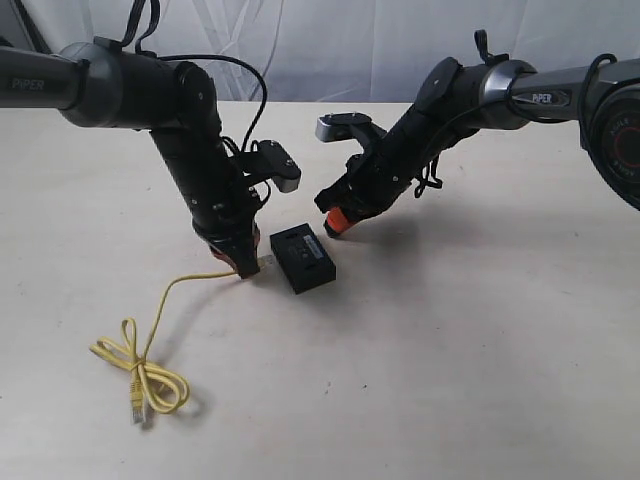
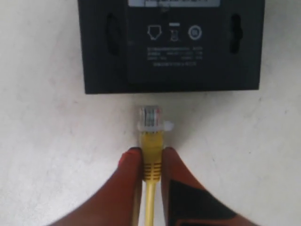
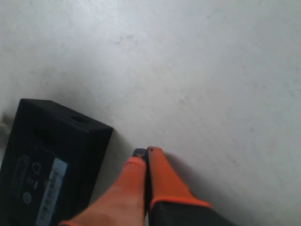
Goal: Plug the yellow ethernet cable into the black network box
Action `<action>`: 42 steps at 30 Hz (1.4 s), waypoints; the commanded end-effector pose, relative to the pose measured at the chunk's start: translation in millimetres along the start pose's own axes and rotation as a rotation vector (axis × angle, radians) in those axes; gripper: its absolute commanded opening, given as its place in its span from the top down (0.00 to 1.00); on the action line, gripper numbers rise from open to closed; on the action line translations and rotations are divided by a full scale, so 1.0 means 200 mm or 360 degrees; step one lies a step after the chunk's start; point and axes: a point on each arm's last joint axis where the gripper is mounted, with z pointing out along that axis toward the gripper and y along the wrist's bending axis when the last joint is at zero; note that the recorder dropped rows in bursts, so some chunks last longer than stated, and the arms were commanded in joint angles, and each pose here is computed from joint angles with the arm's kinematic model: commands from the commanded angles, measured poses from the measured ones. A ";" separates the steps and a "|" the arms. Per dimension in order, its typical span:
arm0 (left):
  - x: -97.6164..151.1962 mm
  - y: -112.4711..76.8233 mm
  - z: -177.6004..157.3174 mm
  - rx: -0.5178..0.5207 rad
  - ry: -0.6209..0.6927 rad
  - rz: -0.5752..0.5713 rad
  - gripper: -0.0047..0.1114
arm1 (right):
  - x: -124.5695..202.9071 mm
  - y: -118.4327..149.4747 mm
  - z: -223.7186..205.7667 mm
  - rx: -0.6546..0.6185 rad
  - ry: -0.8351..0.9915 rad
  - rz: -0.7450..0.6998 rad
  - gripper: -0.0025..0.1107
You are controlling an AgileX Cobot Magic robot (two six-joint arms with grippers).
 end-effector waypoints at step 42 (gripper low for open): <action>-0.04 -0.03 0.02 0.0097 -0.0035 -0.0119 0.96 | 0.04 -0.01 0.01 -0.0035 0.0101 -0.0004 0.99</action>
